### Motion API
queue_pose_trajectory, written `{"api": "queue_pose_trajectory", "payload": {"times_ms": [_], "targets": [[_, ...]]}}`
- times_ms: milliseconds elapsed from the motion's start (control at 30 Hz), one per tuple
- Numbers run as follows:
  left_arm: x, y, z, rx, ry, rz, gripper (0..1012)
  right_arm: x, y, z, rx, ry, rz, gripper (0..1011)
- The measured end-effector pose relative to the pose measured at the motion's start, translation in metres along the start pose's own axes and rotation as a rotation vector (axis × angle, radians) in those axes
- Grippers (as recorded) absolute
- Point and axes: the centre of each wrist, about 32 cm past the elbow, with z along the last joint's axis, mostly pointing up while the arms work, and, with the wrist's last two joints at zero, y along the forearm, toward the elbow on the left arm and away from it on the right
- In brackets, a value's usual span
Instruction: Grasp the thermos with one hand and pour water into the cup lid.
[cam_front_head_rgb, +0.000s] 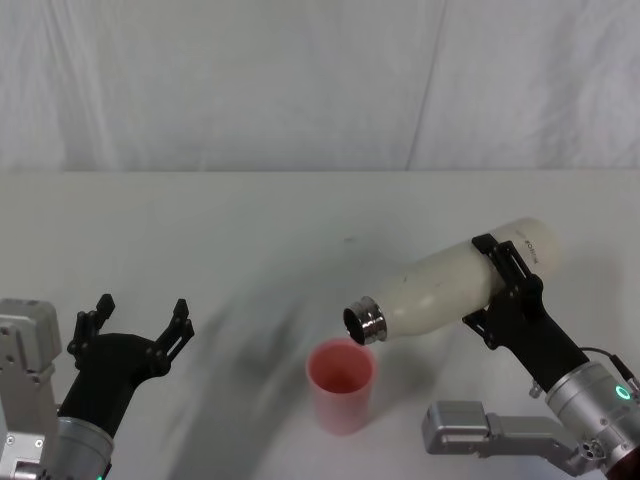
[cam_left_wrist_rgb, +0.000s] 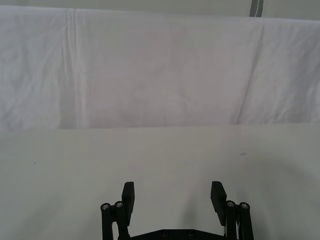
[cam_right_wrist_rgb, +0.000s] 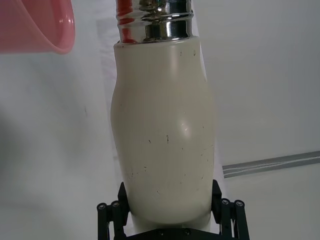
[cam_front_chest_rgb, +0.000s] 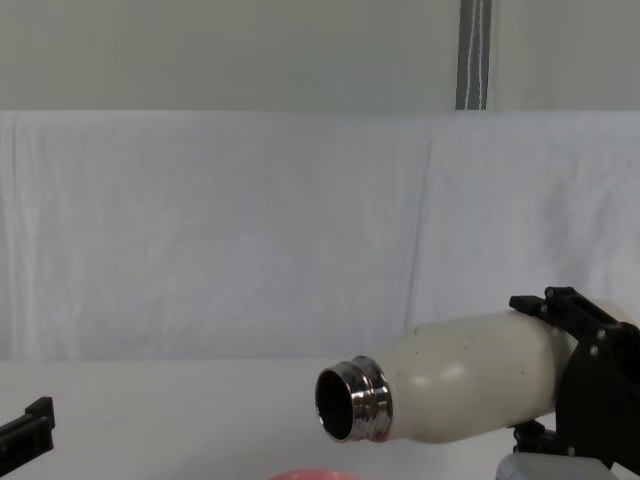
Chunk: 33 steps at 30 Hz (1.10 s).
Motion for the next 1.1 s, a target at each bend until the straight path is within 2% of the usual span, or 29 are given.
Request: {"api": "queue_pose_trajectory", "payload": {"times_ms": [1100], "targets": [[0.0, 0.0, 0.0, 0.0, 0.0, 0.0, 1001, -0.0018, -0.0044, -0.0004, -0.001, -0.019, 0.0, 953]]}}
